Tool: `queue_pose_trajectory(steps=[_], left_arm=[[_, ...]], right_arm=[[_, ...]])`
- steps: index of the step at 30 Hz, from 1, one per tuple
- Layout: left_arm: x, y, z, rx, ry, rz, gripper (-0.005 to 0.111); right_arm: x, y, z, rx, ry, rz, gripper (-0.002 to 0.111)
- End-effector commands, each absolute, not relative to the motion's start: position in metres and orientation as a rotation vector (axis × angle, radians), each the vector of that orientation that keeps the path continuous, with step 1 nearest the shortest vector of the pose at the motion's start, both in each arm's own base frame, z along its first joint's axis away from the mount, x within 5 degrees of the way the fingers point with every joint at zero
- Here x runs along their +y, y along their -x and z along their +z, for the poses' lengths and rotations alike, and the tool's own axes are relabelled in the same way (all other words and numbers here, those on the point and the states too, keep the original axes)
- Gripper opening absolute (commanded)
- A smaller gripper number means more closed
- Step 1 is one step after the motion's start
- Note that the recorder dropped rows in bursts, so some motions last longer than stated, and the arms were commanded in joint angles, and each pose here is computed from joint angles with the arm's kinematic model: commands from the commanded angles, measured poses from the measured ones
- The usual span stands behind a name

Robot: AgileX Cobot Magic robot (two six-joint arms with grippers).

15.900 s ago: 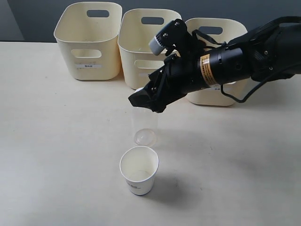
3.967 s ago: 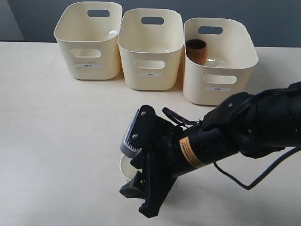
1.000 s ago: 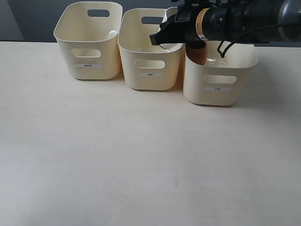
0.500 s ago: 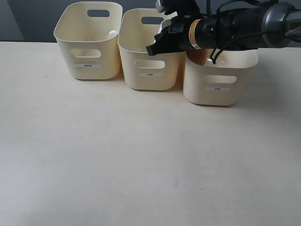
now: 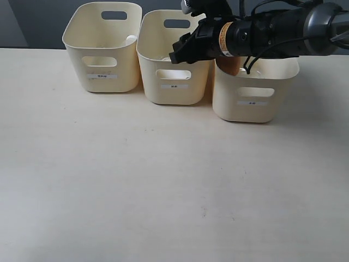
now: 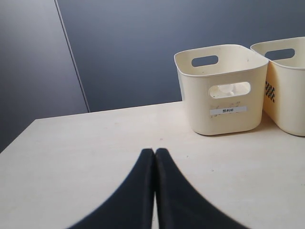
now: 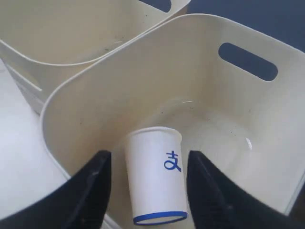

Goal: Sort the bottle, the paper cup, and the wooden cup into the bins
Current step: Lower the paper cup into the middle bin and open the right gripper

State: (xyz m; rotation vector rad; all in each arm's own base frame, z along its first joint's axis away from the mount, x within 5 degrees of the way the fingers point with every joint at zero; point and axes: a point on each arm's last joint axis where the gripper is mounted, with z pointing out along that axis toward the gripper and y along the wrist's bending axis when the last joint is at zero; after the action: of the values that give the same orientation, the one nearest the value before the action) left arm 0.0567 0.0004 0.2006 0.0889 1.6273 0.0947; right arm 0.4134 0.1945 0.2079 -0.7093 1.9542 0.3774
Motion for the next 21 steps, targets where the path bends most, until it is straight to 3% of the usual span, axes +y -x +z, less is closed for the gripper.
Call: queue_pose_trajectory(steps=[1,6,8,11,12,21], left_arm=[[0.000,-0.056,0.201,1.617,-0.087,0.094,0.000],[0.000,-0.056,0.201,1.617,-0.087,0.094,0.000],[0.000,-0.056,0.201,1.617,-0.087,0.094,0.000],[0.000,-0.056,0.201,1.617,-0.087,0.094,0.000],[0.000,-0.056,0.201,1.617,-0.087,0.094,0.000],[0.000,-0.056,0.201,1.617,-0.087,0.094,0.000]], right_arm=[[0.193,-0.415,0.210,1.952,0.691,0.383,0.049],[0.193,-0.414,0.212,1.948,0.688,0.395,0.047],[0.193,-0.411,0.214,1.937,0.702,0.403,0.034],[0.191,-0.397,0.227,1.890,0.762,0.418,0.003],[0.191,-0.393,0.231,1.878,0.777,0.424,-0.001],[0.151,-0.316,0.292,1.798,0.760,0.295,-0.001]])
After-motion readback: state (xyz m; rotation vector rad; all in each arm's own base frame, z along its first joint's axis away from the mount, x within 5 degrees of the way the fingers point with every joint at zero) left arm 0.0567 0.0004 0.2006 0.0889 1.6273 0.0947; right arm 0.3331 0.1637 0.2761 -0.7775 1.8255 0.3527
